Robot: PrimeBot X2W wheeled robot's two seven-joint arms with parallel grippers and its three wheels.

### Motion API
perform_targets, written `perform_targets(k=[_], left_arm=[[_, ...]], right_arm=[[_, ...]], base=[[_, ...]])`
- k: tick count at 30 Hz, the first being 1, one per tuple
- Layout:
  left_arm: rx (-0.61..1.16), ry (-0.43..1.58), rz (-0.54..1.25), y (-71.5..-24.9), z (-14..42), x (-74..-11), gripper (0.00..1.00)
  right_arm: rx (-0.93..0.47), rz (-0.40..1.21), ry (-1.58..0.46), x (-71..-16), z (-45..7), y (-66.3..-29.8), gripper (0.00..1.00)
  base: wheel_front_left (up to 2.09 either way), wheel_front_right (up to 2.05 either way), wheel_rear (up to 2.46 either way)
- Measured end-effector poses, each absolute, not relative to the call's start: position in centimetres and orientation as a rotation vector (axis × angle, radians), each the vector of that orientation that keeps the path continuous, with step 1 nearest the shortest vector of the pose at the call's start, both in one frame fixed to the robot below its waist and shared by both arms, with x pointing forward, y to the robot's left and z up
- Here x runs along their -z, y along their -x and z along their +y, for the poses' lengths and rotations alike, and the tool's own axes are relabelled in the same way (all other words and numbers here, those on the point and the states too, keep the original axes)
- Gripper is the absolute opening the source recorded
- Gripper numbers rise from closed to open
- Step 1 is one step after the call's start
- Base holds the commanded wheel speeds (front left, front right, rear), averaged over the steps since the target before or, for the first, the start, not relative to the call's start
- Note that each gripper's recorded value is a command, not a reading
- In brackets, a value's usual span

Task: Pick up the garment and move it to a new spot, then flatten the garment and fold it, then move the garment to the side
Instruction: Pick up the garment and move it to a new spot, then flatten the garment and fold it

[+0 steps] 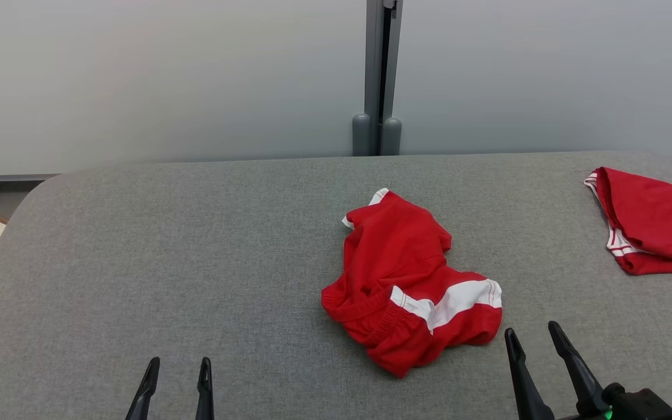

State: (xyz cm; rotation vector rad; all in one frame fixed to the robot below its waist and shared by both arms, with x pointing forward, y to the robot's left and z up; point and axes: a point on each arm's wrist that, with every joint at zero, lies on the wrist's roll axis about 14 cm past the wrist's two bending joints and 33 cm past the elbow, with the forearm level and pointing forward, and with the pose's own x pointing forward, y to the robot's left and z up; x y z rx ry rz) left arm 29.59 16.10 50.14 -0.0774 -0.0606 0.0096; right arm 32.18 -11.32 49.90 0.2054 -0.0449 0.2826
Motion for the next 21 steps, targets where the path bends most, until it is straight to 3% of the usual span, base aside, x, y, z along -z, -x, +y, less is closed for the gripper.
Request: perform_targets(k=[21], left_arm=[[0.023, 0.040, -0.048, -30.0, 15.0, -49.8, 1.00]], right_arm=[[-0.248, -0.033, -0.217, -49.5, -11.9, -32.6, 1.00]], base=[[0.00, 0.00, 0.00]])
